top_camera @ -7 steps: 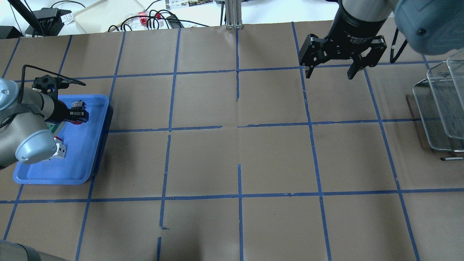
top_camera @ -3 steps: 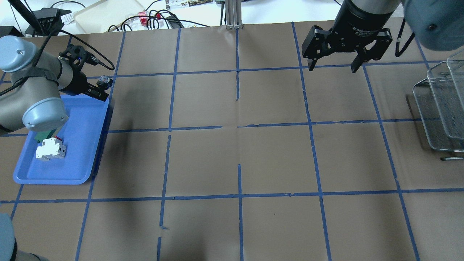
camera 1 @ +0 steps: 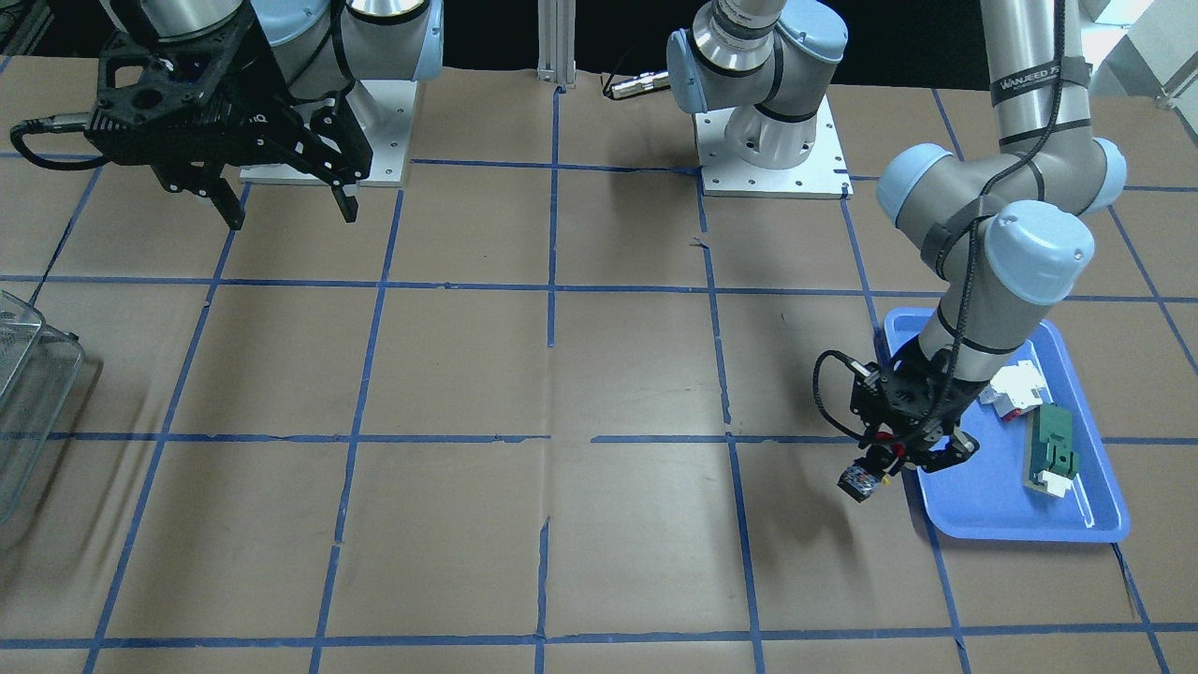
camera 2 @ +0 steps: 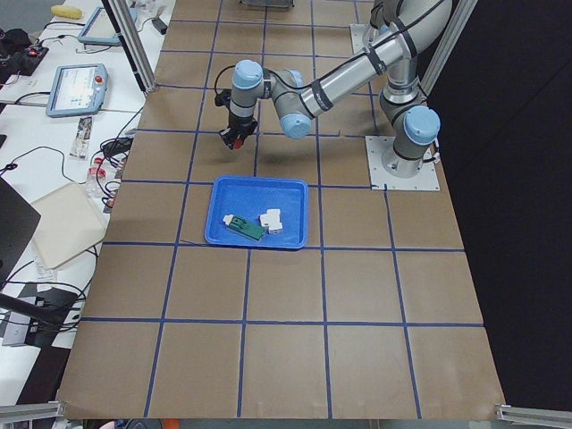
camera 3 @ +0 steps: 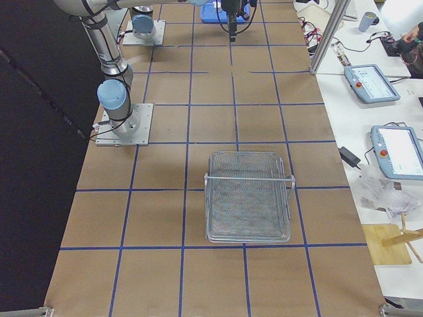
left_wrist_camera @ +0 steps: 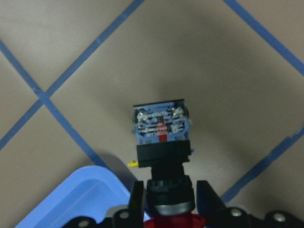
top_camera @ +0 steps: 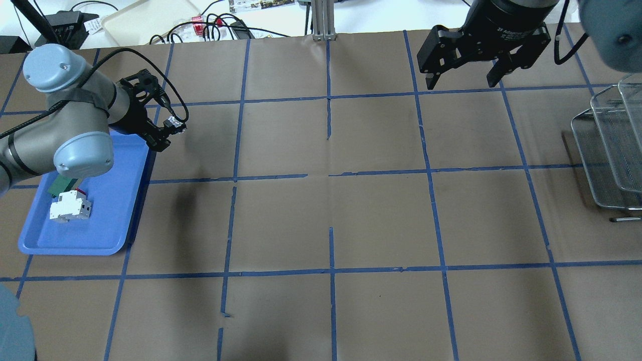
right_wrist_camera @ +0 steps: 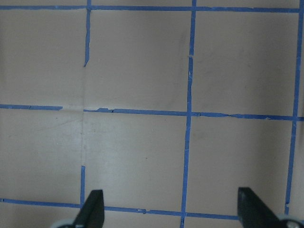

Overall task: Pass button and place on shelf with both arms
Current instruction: 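Carry the button to table center with left gripper while right gripper approaches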

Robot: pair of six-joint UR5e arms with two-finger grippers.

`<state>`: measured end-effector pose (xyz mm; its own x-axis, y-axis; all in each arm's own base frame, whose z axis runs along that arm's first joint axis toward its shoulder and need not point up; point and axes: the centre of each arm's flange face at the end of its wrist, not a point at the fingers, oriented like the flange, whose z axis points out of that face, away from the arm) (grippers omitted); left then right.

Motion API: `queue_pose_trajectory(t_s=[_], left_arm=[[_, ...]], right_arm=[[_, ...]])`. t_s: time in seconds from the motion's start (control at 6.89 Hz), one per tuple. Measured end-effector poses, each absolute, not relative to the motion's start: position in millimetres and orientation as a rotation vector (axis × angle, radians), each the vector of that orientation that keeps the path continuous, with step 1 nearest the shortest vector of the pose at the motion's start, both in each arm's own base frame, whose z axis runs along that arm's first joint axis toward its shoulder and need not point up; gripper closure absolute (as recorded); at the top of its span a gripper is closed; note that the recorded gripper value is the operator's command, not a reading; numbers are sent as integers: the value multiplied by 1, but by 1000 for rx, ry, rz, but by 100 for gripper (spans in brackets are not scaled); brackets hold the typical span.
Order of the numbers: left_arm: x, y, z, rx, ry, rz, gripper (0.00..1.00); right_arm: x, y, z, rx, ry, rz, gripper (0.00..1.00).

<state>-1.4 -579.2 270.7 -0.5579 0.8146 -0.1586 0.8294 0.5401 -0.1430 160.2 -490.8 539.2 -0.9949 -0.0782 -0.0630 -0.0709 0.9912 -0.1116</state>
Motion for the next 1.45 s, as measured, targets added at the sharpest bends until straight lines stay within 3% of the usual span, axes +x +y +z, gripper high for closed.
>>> queue_pose_trajectory(t_s=[0.29, 1.02, 1.45], left_arm=[[-60, -579, 267, 1646, 2605, -332, 100], [-231, -545, 291, 2046, 2694, -773, 100], [-280, -516, 337, 2208, 2700, -1042, 100]], right_arm=[[164, -489, 535, -384, 3033, -167, 0], [170, -506, 519, -1126, 2754, -228, 0], [177, -528, 462, -1380, 2603, -229, 0]])
